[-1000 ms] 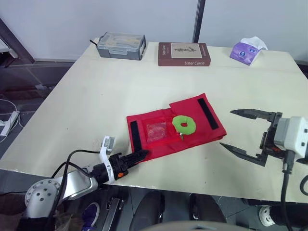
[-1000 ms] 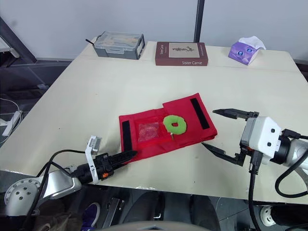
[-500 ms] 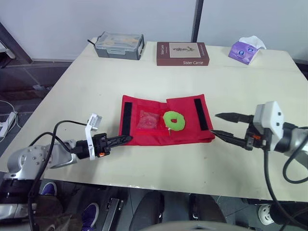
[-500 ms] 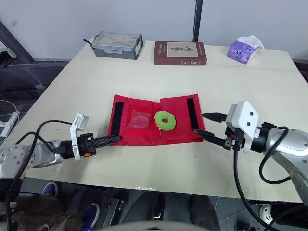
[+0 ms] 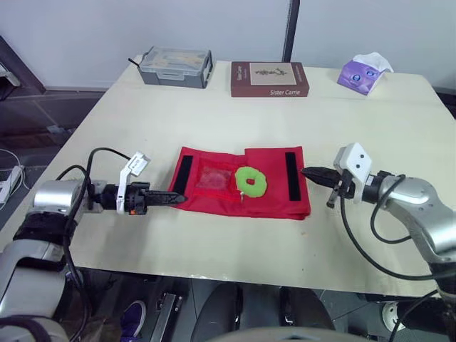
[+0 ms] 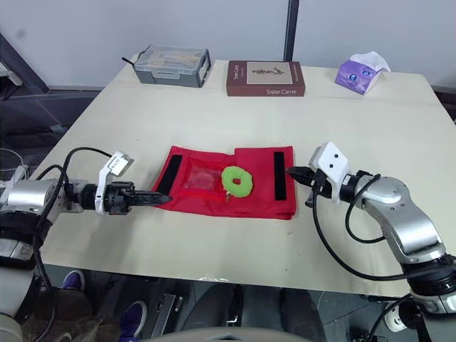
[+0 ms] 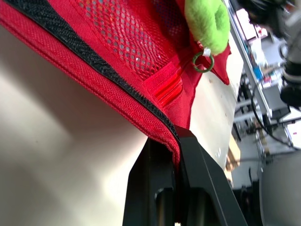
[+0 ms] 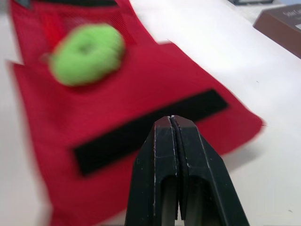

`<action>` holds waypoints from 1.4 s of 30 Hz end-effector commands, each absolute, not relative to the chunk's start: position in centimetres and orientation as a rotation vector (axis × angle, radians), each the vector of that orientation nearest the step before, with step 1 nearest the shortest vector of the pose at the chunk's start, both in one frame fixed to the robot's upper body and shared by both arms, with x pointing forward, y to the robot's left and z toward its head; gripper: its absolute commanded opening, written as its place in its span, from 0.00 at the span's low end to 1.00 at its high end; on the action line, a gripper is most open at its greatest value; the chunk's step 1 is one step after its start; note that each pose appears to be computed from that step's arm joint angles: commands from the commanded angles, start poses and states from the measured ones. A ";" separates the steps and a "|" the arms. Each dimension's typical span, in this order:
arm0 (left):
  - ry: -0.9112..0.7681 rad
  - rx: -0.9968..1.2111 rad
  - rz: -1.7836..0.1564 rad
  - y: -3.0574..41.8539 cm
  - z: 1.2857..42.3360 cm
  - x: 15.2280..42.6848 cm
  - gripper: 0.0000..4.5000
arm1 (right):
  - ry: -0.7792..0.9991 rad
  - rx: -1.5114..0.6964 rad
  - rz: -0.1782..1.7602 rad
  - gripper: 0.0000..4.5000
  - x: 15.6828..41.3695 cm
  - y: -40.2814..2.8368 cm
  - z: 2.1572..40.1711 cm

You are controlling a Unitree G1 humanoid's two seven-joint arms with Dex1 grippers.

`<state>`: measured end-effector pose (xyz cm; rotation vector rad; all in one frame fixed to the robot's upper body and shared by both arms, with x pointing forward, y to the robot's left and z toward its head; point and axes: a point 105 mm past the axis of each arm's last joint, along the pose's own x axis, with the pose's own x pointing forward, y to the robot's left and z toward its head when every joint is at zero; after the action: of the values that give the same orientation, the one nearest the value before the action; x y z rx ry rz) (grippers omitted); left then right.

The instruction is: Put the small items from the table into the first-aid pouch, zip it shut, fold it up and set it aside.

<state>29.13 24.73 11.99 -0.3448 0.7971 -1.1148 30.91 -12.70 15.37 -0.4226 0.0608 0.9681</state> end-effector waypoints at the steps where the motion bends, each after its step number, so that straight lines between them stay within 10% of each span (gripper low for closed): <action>1: 0.815 -0.296 -1.197 25.0 12.8 28.0 0.00 | -0.003 -0.438 1.026 0.01 30.3 -12.2 16.5; 24: 0.327 -0.421 -1.458 19.2 21.8 29.1 0.00 | 0.142 -0.479 1.050 0.01 29.8 -9.3 10.3; 42: 0.450 -0.226 -1.520 8.6 19.1 30.0 0.00 | 0.091 -0.443 1.003 0.01 29.0 -8.1 11.8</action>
<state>29.63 8.82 18.16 -0.2630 0.4920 -1.5257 29.50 -8.86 10.76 -0.4516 0.1381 0.9833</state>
